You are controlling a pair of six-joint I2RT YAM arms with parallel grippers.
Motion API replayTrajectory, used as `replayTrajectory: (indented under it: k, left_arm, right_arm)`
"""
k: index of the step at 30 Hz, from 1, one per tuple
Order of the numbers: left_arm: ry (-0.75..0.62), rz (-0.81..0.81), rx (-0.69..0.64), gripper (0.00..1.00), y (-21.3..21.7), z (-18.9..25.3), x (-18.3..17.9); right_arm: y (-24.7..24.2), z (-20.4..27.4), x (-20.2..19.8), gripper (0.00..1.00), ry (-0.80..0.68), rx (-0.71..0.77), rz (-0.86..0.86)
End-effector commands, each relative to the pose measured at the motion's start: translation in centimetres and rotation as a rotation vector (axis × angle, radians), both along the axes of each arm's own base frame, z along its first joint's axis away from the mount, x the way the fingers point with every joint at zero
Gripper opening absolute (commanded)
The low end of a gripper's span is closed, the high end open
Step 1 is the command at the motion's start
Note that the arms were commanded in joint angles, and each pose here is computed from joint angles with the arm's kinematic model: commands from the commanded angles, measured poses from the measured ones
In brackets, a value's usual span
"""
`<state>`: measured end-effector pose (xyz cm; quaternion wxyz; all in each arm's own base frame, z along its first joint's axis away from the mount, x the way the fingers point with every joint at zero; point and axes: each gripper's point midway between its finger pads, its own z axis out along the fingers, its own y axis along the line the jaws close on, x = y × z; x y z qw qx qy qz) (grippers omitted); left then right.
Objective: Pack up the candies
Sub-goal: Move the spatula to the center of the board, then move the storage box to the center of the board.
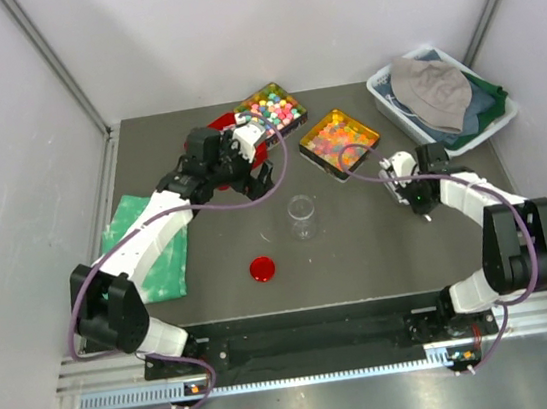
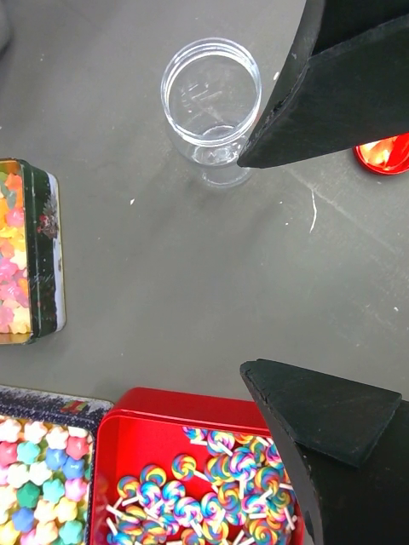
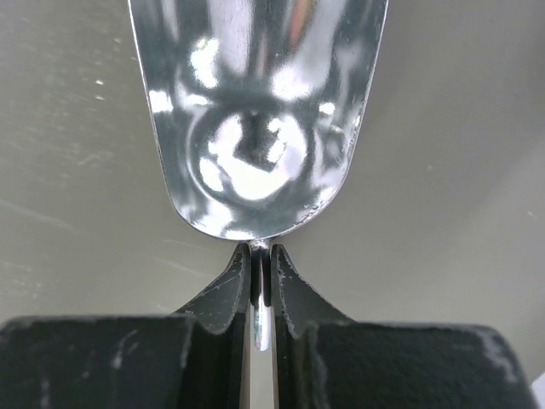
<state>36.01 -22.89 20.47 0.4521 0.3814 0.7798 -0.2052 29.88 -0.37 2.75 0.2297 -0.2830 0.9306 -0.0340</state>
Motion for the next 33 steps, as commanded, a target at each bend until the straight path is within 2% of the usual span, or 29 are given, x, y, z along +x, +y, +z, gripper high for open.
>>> replayTrajectory:
  k: [1, 2, 3, 6, 8, 12, 16, 18, 21, 26, 31, 33]
  left_arm:
    - [-0.078, -0.023, -0.036, 0.99, -0.9, 2.3, 1.4]
    - [-0.074, -0.027, -0.035, 0.99, -1.0, 2.1, 1.5]
    - [-0.068, -0.025, -0.035, 0.99, -1.0, 1.9, 1.5]
    - [-0.065, -0.029, -0.037, 0.99, -1.1, 1.8, 1.5]
    - [-0.065, -0.030, -0.037, 0.99, -1.1, 1.8, 1.5]
    - [-0.071, -0.023, -0.031, 0.99, -0.9, 2.1, 1.6]
    - [-0.096, 0.000, -0.037, 0.99, -0.5, 3.3, 2.1]
    - [-0.091, 0.023, -0.052, 0.99, 0.0, 3.8, 2.6]
    - [-0.093, 0.071, -0.077, 0.99, 1.3, 4.8, 3.9]
    - [-0.075, 0.153, -0.130, 0.99, 4.4, 5.9, 5.8]
    - [-0.064, 0.207, -0.117, 0.99, 7.1, 5.3, 6.3]
    - [-0.076, 0.217, -0.110, 0.99, 7.8, 5.4, 6.2]
  right_arm:
    - [-0.7, 0.2, 0.0, 0.06, -0.014, -0.011, 0.017]
    - [-0.7, 0.2, -0.2, 0.13, -0.009, -0.009, 0.016]
    - [-0.5, 0.5, -0.2, 0.28, -0.016, -0.003, 0.026]
    - [-0.3, 1.3, -0.5, 0.49, -0.028, 0.010, 0.033]
    - [-0.2, 2.0, -0.4, 0.56, -0.043, 0.016, 0.033]
    - [0.6, 4.3, -0.5, 0.64, -0.062, 0.053, 0.053]
    - [2.4, 10.3, 0.7, 0.68, -0.158, 0.148, 0.081]
    - [3.6, 12.6, 1.6, 0.68, -0.192, 0.215, 0.088]
    - [5.5, 16.2, 4.6, 0.67, -0.258, 0.243, 0.111]
    - [11.2, 16.7, 8.8, 0.63, -0.281, 0.248, 0.184]
    - [15.3, 14.3, 14.5, 0.57, -0.218, 0.255, 0.200]
    - [16.5, 14.8, 16.7, 0.55, -0.240, 0.252, 0.207]
